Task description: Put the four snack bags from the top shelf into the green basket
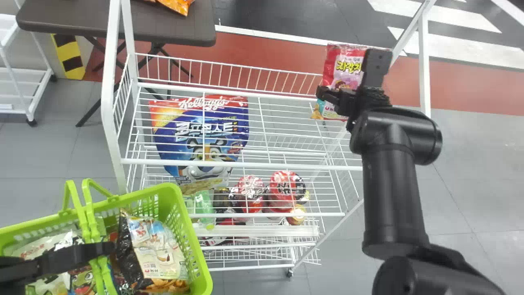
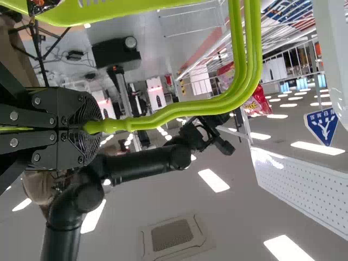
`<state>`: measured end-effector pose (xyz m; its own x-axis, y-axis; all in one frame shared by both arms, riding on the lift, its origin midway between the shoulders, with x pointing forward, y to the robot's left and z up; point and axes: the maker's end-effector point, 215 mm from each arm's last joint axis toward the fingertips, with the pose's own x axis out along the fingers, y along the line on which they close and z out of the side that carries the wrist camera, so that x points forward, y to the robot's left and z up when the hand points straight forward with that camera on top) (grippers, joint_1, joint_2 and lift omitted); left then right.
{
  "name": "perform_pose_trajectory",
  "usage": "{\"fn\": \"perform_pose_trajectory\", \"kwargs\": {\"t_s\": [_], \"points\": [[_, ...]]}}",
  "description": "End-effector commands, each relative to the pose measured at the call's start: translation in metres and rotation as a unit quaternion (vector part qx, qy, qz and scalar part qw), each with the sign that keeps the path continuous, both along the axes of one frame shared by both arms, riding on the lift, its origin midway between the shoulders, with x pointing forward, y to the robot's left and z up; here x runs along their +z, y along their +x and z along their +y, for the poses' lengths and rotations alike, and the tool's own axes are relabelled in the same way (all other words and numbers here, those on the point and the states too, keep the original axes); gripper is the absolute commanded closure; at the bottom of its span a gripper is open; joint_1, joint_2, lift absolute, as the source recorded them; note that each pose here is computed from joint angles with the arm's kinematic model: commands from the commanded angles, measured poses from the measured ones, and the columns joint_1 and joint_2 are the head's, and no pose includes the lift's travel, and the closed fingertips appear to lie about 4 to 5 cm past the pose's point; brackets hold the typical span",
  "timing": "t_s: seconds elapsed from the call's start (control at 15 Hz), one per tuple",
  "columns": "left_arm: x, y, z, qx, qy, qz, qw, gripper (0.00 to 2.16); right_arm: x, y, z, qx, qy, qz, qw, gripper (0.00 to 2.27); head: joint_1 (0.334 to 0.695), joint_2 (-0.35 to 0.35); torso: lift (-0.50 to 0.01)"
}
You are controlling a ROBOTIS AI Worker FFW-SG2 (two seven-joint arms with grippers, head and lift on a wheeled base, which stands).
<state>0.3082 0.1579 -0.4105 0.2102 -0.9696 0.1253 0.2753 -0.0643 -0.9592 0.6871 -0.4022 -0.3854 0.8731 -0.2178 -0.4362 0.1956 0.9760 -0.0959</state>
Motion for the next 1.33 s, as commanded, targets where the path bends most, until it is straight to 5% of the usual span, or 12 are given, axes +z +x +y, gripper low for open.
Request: {"fn": "perform_pose_trajectory", "kwargs": {"t_s": [0.0, 0.07, 0.13, 0.2, 0.53, 0.8, 1.07, 1.27], "points": [[0.000, -0.001, 0.001, 0.000, -0.005, 0.000, 1.0000, 2.15, -0.009, 0.007, 0.001, 0.004, -0.004, 0.017, 1.000, 0.49, 0.695, -0.267, 0.000], [0.000, -0.001, 0.001, 0.000, -0.005, 0.000, 1.0000, 2.15, -0.008, 0.009, 0.002, 0.005, -0.014, 0.022, 1.000, 0.94, 0.695, -0.265, 0.000], [0.000, -0.001, 0.001, 0.000, -0.004, 0.000, 1.0000, 2.15, -0.013, 0.005, -0.001, -0.003, -0.024, 0.032, 0.999, 1.82, 0.695, -0.264, 0.000], [-0.001, 0.000, 0.001, 0.000, -0.003, 0.000, 1.0000, 2.15, -0.016, 0.000, -0.008, -0.025, -0.042, 0.037, 0.998, 2.26, 0.695, -0.263, 0.000], [-0.001, 0.000, 0.001, -0.001, -0.002, 0.001, 1.0000, 2.15, -0.002, -0.017, -0.011, -0.029, -0.039, 0.011, 0.999, 2.26, 0.695, -0.277, 0.000], [-0.004, 0.000, 0.004, 0.003, -0.003, 0.006, 1.0000, 2.15, 0.018, -0.059, 0.007, -0.021, 0.027, 0.001, 0.999, 2.26, 0.695, -0.281, 0.000], [-0.004, 0.002, 0.002, 0.002, -0.004, 0.007, 1.0000, 2.15, 0.042, -0.133, 0.097, 0.061, 0.097, 0.024, 0.993, 2.26, 0.695, -0.253, 0.000], [-0.003, 0.004, -0.001, -0.001, -0.004, 0.005, 1.0000, 2.15, 0.013, -0.228, 0.214, 0.175, 0.159, 0.132, 0.963, 2.26, 0.695, -0.189, 0.000]]}}
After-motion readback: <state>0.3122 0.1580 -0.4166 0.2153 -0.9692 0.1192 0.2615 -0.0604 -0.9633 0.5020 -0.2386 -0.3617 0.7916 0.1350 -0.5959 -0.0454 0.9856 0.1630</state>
